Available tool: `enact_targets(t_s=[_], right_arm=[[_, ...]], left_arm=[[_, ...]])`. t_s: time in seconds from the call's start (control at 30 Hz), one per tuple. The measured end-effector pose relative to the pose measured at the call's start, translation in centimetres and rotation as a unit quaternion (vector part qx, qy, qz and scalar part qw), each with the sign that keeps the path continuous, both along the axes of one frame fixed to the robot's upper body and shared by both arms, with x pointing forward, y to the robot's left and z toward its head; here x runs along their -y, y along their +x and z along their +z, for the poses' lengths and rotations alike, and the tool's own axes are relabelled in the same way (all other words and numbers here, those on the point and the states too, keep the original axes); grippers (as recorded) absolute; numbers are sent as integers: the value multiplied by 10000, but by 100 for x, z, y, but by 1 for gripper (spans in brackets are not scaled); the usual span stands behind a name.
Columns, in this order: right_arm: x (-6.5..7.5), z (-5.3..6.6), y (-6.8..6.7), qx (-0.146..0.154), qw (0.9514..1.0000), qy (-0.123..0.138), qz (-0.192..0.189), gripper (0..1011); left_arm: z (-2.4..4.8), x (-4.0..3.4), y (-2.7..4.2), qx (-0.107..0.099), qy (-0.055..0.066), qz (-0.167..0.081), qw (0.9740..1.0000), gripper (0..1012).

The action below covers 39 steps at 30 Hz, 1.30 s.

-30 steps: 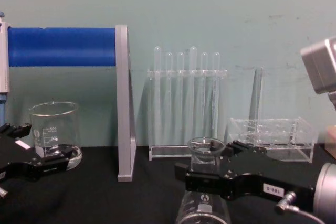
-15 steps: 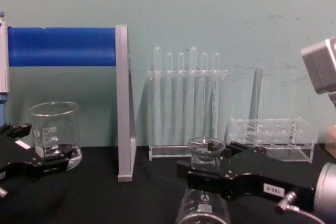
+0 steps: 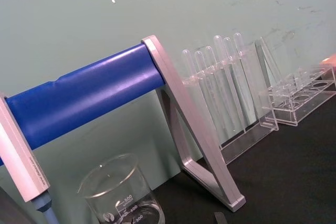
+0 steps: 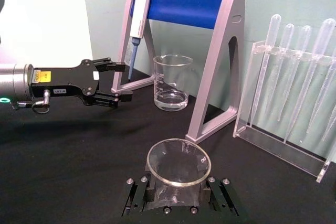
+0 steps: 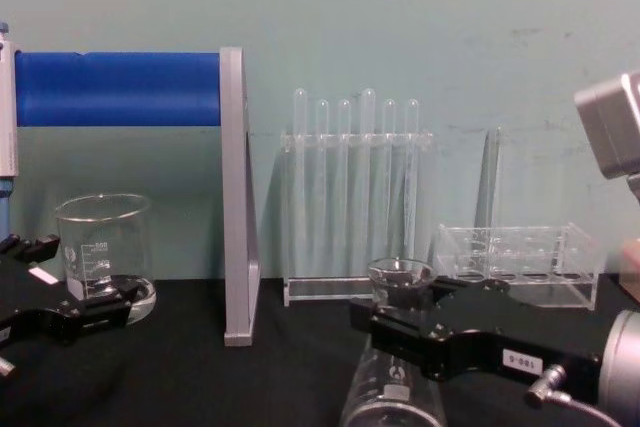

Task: Grasp the erlenmeyer flask with one hand, shake it three times, then place it back.

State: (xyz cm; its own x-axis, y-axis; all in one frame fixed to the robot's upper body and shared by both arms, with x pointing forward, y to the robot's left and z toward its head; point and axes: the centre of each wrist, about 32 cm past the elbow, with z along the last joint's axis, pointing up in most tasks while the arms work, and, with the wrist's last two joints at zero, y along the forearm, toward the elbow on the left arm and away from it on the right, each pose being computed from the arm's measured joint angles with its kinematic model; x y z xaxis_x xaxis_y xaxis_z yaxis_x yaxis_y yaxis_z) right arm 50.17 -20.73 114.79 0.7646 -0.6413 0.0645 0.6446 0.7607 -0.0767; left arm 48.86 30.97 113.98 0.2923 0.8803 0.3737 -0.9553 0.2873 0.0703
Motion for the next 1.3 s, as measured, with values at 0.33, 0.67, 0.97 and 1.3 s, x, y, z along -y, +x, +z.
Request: enact_targets(t_s=[0.33, 0.67, 0.97, 1.3], right_arm=[[14, 24, -5, 48, 10000, 42, -20, 450], [44, 289, -9, 303, 9993, 82, -186, 450], [53, 577, -28, 551, 9977, 136, -379, 450], [62, 757, -60, 673, 9950, 190, -710, 450]], left_arm=[[0, 0, 0, 0, 0, 0, 10000, 1001], [0, 0, 0, 0, 0, 0, 10000, 1001], [0, 0, 0, 0, 0, 0, 10000, 1001], [0, 0, 0, 0, 0, 0, 10000, 1001]])
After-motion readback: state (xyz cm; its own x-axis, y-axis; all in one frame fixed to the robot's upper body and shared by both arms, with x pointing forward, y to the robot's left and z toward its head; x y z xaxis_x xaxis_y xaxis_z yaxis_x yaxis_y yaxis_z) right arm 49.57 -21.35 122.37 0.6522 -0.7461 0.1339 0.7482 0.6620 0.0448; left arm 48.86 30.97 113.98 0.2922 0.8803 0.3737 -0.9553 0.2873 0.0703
